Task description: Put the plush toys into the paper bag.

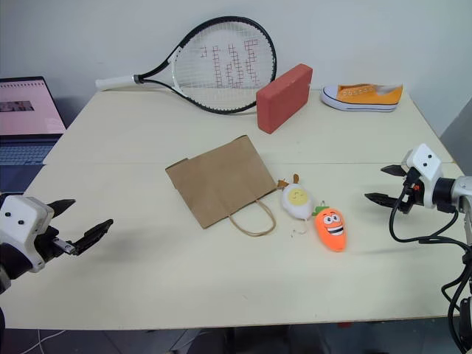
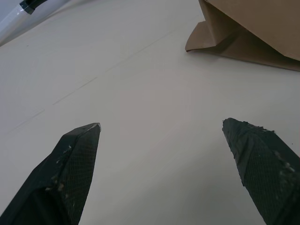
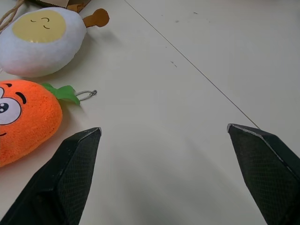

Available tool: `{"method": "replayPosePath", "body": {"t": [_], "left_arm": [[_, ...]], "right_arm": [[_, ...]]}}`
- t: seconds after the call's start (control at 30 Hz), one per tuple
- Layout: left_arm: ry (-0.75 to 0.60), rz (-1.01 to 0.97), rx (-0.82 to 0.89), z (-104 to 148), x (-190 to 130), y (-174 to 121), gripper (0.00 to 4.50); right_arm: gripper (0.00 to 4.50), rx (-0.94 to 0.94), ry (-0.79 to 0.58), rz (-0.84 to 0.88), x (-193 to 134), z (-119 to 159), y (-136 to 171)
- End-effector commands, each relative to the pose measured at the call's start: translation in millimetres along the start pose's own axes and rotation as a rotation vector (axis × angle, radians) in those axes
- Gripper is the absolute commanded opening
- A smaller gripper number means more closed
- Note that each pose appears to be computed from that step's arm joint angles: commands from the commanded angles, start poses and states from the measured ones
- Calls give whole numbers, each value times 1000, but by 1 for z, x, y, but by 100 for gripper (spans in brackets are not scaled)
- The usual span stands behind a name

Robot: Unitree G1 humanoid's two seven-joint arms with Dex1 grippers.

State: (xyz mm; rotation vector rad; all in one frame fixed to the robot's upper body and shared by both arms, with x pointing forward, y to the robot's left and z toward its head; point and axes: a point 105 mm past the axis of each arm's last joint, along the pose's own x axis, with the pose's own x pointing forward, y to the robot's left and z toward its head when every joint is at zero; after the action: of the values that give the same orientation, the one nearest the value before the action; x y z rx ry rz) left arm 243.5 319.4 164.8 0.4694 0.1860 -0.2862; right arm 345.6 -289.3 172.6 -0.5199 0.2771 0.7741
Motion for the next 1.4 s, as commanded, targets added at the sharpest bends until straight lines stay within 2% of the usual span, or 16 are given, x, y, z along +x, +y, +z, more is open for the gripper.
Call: {"method": "replayPosePath", "body": {"t": [0.03,0.47,0.6,1.0,1.27,1.4], "left_arm": [[-40,12,46,12,-5,2,445],[-37,23,40,12,-4,5,445],[-78,36,116,17,-4,5,445],[-156,-26,28,23,-9,0,445],[-154,-136,59,28,-3,-17,445],[-165,-222,110,33,7,-40,445]], "right_arm": [[450,-34,-27,-24,-6,13,-7],[450,-37,-34,-20,-3,14,-7],[450,-40,-36,-22,-2,16,-8],[450,-53,-49,-35,-1,18,-9],[450,-55,-72,-34,-1,19,-4],[450,-97,-128,-53,-2,31,-1]]}}
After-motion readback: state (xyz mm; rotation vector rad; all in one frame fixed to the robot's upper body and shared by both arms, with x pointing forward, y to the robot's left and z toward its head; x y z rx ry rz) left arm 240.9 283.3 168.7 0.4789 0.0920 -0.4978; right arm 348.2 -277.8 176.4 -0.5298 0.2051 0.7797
